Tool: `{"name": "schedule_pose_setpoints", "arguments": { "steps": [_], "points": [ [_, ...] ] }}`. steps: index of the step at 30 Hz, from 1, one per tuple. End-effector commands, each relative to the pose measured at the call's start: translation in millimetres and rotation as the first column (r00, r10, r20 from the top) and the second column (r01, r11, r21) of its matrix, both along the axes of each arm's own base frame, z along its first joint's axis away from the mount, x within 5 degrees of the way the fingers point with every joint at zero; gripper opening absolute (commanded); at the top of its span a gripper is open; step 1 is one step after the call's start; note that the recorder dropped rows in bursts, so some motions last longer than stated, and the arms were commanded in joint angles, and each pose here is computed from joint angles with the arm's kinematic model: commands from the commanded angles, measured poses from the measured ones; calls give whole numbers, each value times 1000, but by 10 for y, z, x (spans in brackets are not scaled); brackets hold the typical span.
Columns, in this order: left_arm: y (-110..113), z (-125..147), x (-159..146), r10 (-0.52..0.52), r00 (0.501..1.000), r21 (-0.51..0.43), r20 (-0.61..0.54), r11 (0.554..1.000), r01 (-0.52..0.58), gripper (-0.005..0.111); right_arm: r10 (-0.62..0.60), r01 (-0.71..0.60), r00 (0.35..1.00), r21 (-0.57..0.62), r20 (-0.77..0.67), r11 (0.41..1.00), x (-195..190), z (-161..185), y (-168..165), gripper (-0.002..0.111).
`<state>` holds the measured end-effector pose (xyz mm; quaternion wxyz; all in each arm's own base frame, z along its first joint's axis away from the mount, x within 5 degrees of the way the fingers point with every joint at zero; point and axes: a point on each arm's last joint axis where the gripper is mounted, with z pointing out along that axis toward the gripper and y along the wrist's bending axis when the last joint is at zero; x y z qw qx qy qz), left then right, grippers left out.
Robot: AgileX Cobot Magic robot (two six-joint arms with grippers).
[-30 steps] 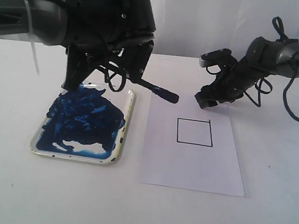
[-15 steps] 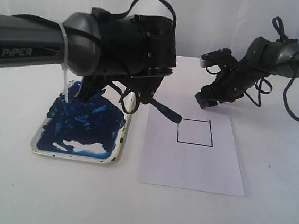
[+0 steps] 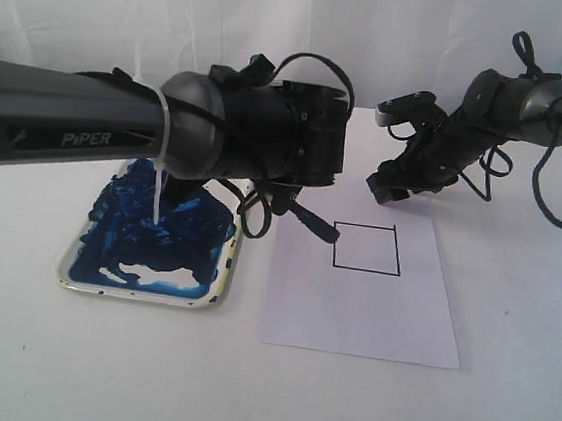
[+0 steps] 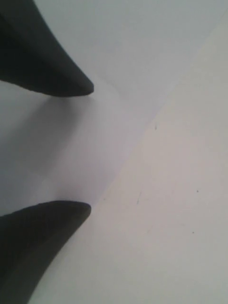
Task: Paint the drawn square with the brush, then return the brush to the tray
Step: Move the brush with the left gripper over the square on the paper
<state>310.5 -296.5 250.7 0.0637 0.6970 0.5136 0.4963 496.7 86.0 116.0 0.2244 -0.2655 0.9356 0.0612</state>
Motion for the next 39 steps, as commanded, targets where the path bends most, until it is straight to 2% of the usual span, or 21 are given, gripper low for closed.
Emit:
{"name": "schedule_pose_setpoints", "arguments": {
  "steps": [1,11,20,26,39],
  "points": [
    [-7,3,-8,29,998,3,47,1000,-30,0,35,-38,996,-41,-83,998,-70,-257,-26,60],
    [-103,-20,28,-54,997,-73,57,996,58,0,32,-35,997,-41,-71,999,-59,-254,-27,60],
    [-162,-151,91,-99,992,-10,81,995,100,0,31,-34,997,-41,-66,999,-55,-253,-27,60],
    [-227,-179,109,-138,985,-47,102,989,143,0,30,-33,998,-41,-61,999,-50,-251,-27,60],
    [-282,-148,148,-205,968,-51,146,975,214,0,29,-31,998,-41,-55,999,-45,-249,-28,60]
  ]
}}
